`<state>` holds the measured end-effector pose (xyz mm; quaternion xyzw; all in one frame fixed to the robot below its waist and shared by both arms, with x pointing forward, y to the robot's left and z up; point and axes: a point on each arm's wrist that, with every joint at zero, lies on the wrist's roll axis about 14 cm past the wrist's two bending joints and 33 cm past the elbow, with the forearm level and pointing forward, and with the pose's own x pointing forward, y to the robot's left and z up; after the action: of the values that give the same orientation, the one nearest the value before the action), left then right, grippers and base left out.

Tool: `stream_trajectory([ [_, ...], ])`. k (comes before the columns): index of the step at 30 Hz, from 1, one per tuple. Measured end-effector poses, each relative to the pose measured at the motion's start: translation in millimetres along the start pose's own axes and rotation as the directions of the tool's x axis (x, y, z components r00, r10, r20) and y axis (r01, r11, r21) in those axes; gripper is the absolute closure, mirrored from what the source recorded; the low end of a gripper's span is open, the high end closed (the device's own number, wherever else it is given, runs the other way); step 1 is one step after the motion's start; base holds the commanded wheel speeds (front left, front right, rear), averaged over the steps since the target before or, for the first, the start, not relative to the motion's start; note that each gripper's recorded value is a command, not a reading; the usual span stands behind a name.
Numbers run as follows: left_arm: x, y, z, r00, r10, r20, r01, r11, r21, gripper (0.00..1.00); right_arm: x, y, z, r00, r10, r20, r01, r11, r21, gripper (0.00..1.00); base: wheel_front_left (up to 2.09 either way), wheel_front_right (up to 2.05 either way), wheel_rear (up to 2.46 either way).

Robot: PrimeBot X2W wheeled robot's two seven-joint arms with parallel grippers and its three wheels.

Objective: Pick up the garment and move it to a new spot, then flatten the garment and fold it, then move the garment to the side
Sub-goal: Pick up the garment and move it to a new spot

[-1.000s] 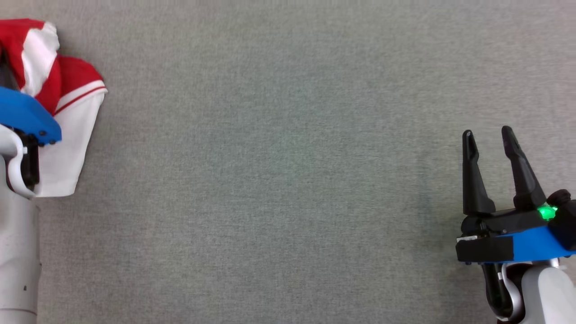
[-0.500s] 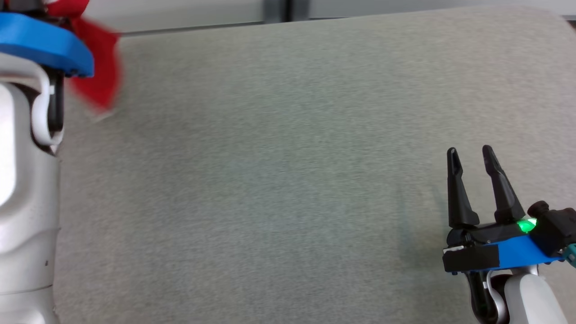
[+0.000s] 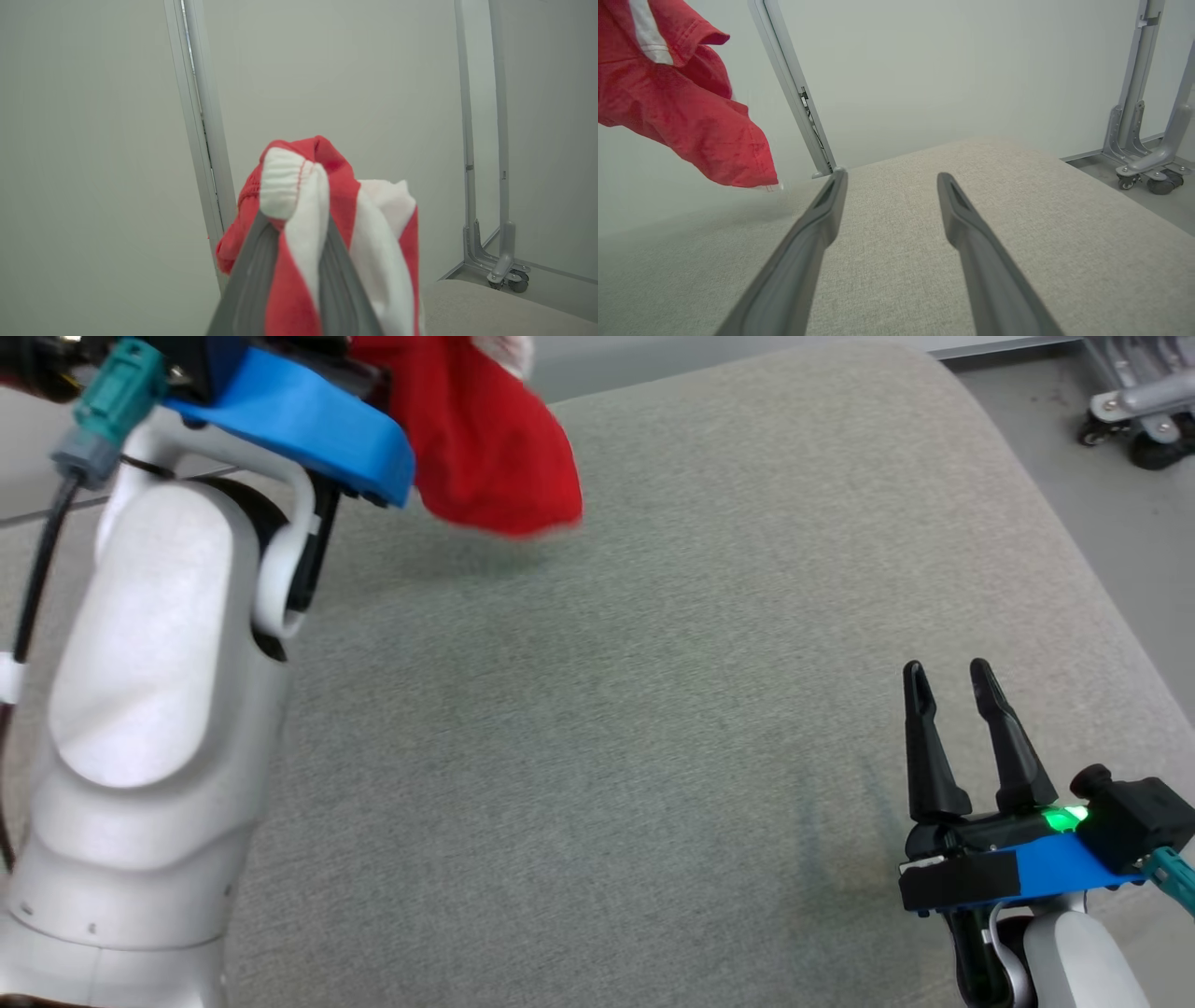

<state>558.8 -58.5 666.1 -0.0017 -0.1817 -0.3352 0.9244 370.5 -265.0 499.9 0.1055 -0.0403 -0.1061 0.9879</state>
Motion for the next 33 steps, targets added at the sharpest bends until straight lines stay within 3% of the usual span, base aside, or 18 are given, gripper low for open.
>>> stream_trajectory([
  [8,-31,-39,-66,0.987,-0.036,-0.153,0.014,0.989,-0.145,1.0,-4,-7,11,0.999,-0.022,0.03,0.022,1.0,0.003,0.0,0.0,0.0,0.0],
  [16,-106,-71,-145,0.928,-0.037,-0.372,-0.069,0.961,-0.267,1.0,-2,-1,10,1.0,-0.002,0.029,0.002,1.0,0.009,0.0,0.0,0.0,0.0],
  [21,-149,-92,-172,0.887,-0.05,-0.459,-0.106,0.946,-0.308,1.0,-2,5,8,1.0,0.016,0.026,-0.016,1.0,0.013,0.0,0.0,0.0,0.0],
  [23,-159,-99,-175,0.88,-0.054,-0.473,-0.11,0.944,-0.312,0.0,-1,8,7,0.999,0.025,0.024,-0.025,1.0,0.016,0.0,0.0,0.0,0.0],
  [33,-162,-56,-134,0.926,0.126,-0.357,-0.217,0.949,-0.229,0.0,-3,28,5,0.996,0.084,0.026,-0.085,0.996,0.033,0.0,0.0,0.0,0.0],
])
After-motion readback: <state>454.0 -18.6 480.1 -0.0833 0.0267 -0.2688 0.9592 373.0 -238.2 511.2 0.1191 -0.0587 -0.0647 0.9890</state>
